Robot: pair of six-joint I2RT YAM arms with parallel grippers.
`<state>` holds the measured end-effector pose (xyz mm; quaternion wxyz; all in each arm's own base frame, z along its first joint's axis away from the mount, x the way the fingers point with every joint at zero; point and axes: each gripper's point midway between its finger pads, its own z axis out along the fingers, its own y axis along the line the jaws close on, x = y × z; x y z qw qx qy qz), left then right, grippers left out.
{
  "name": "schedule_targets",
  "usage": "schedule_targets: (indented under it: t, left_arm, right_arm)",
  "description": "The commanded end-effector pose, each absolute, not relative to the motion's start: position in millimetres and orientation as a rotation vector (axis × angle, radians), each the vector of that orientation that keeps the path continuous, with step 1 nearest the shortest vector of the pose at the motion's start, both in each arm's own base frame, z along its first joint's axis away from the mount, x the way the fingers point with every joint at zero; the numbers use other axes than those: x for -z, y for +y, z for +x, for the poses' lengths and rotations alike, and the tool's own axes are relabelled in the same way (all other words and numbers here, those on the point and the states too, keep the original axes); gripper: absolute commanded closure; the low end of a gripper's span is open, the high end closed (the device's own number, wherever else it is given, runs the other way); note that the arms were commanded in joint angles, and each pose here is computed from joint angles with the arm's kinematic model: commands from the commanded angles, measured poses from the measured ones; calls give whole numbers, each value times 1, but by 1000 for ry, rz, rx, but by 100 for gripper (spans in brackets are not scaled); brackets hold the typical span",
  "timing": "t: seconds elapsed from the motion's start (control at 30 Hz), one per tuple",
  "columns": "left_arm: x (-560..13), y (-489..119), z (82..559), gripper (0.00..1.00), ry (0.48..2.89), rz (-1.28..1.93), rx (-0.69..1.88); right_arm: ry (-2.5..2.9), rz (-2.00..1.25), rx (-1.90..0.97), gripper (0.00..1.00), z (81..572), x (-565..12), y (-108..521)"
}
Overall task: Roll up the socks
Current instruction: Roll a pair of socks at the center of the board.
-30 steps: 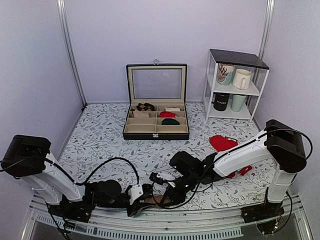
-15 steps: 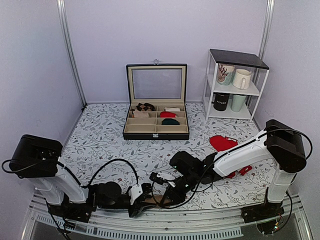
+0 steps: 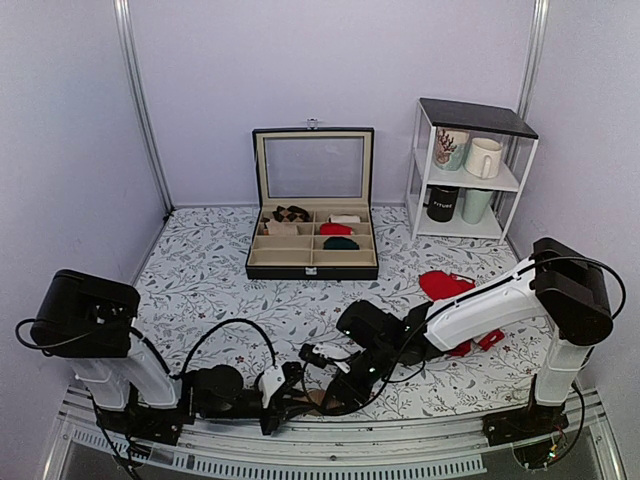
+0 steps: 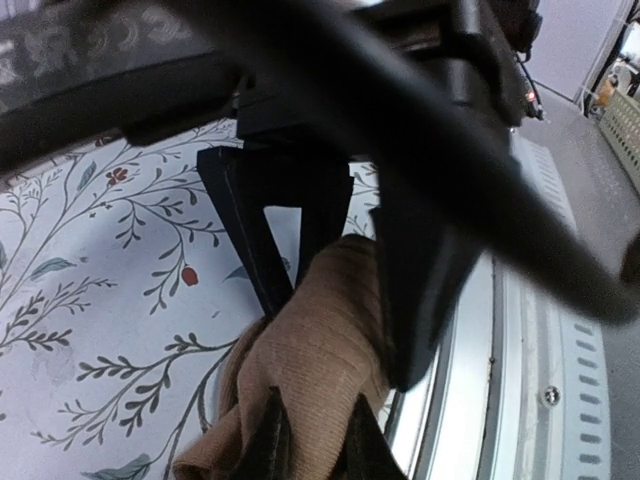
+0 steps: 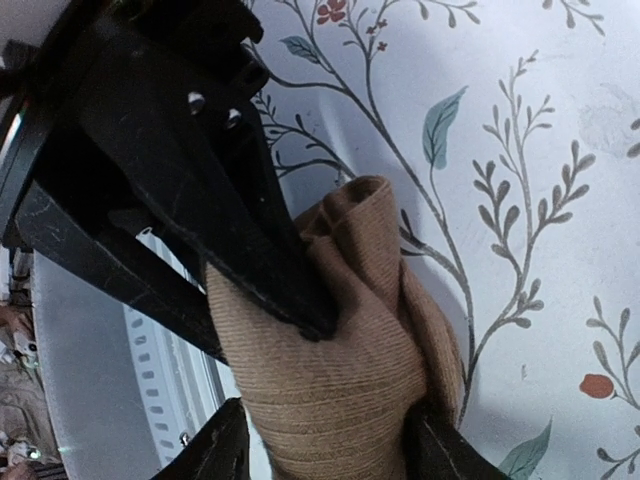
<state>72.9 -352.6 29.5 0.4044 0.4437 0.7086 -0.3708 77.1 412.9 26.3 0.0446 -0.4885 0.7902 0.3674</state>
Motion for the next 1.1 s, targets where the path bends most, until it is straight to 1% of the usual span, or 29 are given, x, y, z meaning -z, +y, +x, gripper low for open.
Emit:
schedule_targets:
  t: [0.0, 0.13, 0.3, 0.47, 0.63, 0.87, 1.07]
  left_arm:
    - [42, -314, 67, 100, 2057, 1237, 739]
    - [47, -314, 66, 100, 2080, 1239, 737]
    - [47, -314, 64, 100, 2080, 1247, 742]
    - [49, -316, 63, 100, 2083, 1260, 748]
    - [50, -316, 61, 100, 2085, 1269, 750]
    - [52, -317, 60, 100, 2089, 1277, 752]
    - [53, -317, 60, 100, 2093, 1277, 754]
  right_arm:
    - [2558, -1454, -821, 42, 90, 3, 380]
    - [2432, -1416, -858, 28, 102, -29, 389]
    - [2270, -1371, -939, 18, 108, -66, 396]
    - [2131, -1336, -1018, 1, 106, -88, 393]
    - [2088, -1372, -1094, 0, 98, -84, 395]
    - [2102, -1376, -1117, 0, 108, -63, 397]
    - [2141, -1399, -1111, 0, 107, -41, 396]
